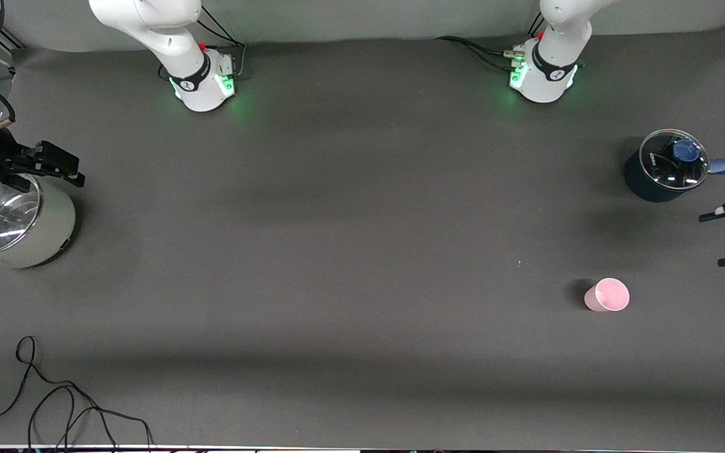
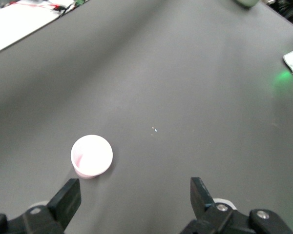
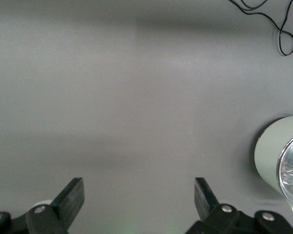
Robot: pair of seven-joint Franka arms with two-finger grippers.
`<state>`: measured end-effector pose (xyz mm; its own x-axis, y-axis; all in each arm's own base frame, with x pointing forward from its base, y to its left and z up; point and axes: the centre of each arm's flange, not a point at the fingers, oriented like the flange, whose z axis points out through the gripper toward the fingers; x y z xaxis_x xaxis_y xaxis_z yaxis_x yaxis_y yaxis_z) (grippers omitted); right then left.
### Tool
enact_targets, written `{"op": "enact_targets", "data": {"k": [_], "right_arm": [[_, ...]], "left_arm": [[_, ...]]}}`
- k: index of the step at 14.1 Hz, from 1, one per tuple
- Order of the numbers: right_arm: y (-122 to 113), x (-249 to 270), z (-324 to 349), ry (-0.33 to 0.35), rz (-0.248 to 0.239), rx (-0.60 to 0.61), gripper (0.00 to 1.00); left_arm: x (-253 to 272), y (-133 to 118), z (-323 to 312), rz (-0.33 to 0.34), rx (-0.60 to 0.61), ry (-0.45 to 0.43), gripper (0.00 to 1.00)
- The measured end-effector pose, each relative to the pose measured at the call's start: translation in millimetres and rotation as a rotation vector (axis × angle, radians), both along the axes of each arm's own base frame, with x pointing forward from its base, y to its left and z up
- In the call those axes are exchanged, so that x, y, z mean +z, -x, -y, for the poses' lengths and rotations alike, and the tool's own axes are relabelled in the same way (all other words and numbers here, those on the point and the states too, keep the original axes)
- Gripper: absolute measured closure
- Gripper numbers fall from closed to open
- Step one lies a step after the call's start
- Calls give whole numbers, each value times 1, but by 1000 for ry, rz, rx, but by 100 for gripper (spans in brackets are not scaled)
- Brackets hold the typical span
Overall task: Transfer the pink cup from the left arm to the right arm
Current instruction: 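Move the left gripper down beside the pink cup, fingers open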
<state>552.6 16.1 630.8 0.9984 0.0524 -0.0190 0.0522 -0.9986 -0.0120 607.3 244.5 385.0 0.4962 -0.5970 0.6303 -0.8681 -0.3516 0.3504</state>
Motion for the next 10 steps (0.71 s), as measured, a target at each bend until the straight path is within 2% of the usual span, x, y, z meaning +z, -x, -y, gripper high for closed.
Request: {"op": "enact_targets", "data": {"k": [4, 10], "right_arm": [[0, 0, 0, 0, -1, 0, 0], [0, 0, 0, 0, -1, 0, 0]], "left_arm": [[-89, 2, -30, 135, -65, 104, 0], [-172, 7, -40, 328, -98, 220, 0]]}}
